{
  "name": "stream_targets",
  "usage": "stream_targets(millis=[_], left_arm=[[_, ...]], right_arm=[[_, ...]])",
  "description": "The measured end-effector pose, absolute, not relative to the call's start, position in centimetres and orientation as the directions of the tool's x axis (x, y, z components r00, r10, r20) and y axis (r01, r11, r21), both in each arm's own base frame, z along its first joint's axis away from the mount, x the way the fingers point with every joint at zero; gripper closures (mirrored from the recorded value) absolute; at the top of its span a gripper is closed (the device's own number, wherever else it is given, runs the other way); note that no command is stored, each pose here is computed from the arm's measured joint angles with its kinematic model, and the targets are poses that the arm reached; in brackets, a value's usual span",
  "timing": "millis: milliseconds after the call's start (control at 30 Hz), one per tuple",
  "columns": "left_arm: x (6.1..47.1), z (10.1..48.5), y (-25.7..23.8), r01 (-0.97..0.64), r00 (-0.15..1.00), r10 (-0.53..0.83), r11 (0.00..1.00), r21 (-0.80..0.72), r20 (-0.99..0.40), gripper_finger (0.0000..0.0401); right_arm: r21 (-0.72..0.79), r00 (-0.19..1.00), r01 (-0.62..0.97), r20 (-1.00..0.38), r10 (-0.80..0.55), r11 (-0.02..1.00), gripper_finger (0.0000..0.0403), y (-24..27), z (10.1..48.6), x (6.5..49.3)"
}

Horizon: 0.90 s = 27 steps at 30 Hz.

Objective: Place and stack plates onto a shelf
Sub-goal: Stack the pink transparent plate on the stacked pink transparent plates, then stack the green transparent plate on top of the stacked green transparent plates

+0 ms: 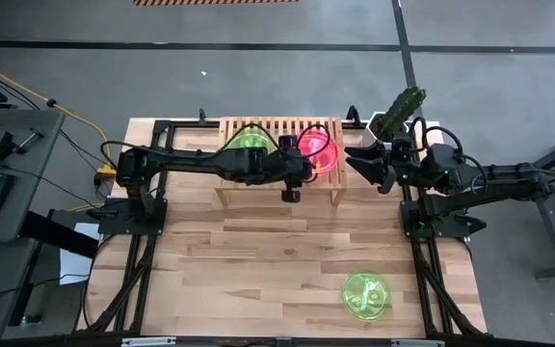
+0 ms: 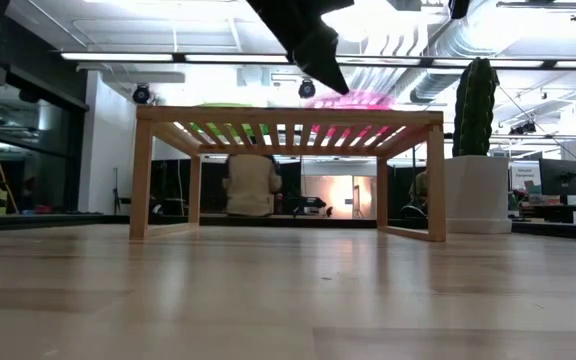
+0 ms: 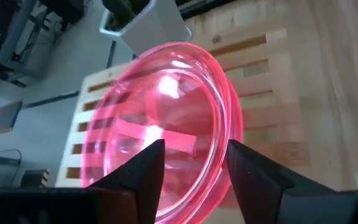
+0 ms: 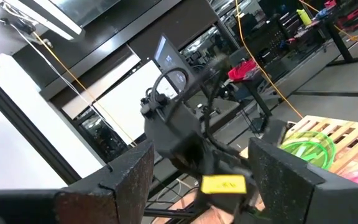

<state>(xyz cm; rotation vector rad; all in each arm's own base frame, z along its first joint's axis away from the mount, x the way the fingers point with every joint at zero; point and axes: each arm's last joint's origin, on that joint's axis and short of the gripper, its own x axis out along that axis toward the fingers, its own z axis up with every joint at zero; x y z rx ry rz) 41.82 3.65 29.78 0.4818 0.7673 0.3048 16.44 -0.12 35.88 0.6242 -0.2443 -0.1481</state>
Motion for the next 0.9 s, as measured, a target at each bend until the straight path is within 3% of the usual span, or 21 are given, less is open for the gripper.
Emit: stream_targets(millis=[233,433,567,733,900], left_arm=[[39.7,32.7,3.5,-0.131,0.713,0.411,0.874,0.468,-0.569,0.0237],[36.6,37.2,2.8,-0.123,0.833,0.199,0.976,0.179,-0.516,0.0238],[33.9,40.4,1.8,-0.085,0.903,0.080,0.996,0.007,-0.422,0.0238],[29.9,42.1,-0.4,-0.032,0.958,0.014,0.998,-0.058,-0.287,0.0239],[25.4,40.7,-2.5,0.037,0.996,-0.049,0.988,-0.149,-0.079,0.0239]], right_arm=[[0.575,0.964,0.081,0.161,-0.210,0.814,0.0160,-0.1,35.7,16.5],[0.568,0.967,0.094,0.143,-0.210,0.817,0.0160,-0.1,35.5,16.5],[0.563,0.969,0.103,0.128,-0.210,0.820,0.0160,-0.1,35.4,16.5],[0.573,0.974,0.105,0.107,-0.202,0.813,0.0160,-0.1,35.2,16.6],[0.650,0.996,-0.030,0.080,-0.029,0.760,0.0160,0.4,34.9,16.6]])
